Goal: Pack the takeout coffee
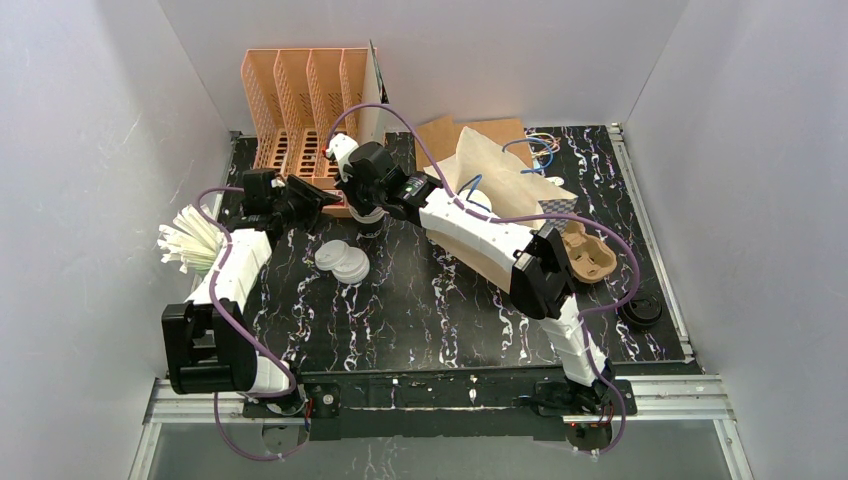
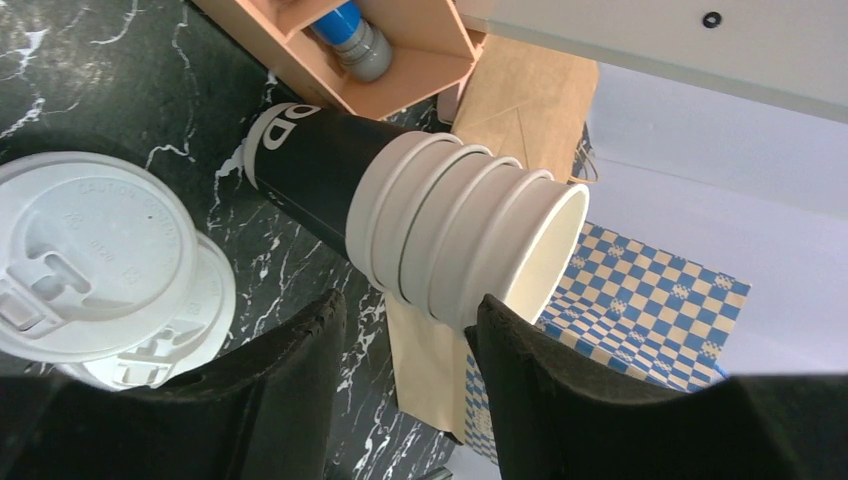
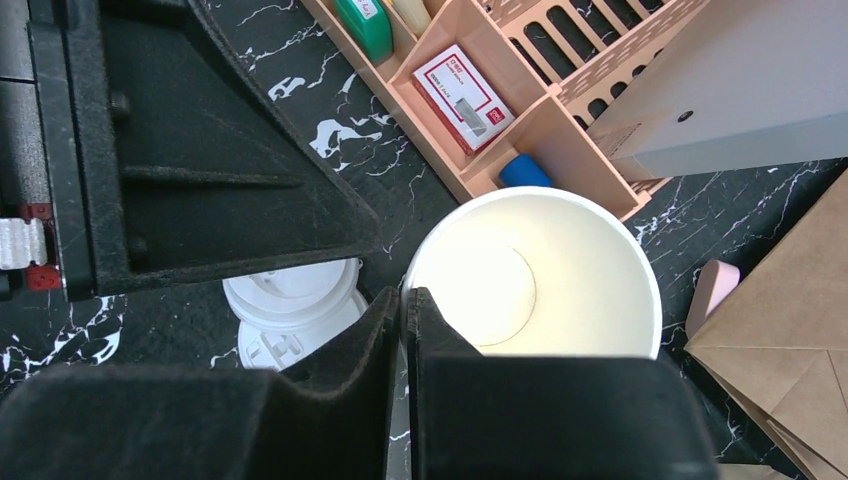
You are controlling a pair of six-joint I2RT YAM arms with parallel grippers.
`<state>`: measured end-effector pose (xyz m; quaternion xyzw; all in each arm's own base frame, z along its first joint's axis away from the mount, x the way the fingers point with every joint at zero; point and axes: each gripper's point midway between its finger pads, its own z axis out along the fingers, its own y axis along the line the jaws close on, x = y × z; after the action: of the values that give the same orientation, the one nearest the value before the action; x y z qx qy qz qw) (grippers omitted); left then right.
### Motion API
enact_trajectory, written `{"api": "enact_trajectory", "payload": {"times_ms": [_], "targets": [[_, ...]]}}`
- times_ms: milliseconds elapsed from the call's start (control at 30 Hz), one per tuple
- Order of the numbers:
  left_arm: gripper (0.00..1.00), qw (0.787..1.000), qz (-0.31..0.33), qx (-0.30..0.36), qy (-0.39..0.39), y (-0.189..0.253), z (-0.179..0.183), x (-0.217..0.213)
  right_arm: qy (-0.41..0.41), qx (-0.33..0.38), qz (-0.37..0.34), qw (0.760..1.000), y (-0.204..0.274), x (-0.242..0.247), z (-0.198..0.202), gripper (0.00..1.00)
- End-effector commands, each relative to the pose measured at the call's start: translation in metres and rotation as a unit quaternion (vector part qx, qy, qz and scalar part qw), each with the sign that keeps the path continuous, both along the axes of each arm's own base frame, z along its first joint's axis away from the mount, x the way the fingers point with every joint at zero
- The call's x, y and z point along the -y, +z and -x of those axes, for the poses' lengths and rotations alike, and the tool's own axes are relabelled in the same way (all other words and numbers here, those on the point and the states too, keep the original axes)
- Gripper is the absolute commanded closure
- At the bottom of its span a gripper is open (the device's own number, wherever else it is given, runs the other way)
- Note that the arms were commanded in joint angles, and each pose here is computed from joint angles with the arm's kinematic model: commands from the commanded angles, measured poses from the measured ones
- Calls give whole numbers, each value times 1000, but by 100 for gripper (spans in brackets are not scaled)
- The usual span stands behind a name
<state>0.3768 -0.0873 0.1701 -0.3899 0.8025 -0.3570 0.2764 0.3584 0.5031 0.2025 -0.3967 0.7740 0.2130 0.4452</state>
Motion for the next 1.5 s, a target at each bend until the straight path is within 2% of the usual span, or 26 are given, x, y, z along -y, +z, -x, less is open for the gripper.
{"api": "enact_trajectory", "payload": {"times_ms": [0,267,367,433,900,1467], "targets": [[50,999,29,15,-17,7,-1,12,12,34,-31,999,32,-10,-3,87],[49,999,44,7,-28,-2,-2,20,12,35,-28,999,30,-11,-2,93],[53,999,46,0,-27,-7,-4,20,12,35,-29,999,32,-11,-3,93],[55,998,47,-1,-29,-8,-7,21,13,35,-30,999,32,-11,-2,99],[54,999,32,-25,-32,-23,-6,19,14,43,-35,998,43,-10,1,99],[49,999,25,13,-18,14,-2,15,-2,55,-29,998,52,-1,-2,99]]}}
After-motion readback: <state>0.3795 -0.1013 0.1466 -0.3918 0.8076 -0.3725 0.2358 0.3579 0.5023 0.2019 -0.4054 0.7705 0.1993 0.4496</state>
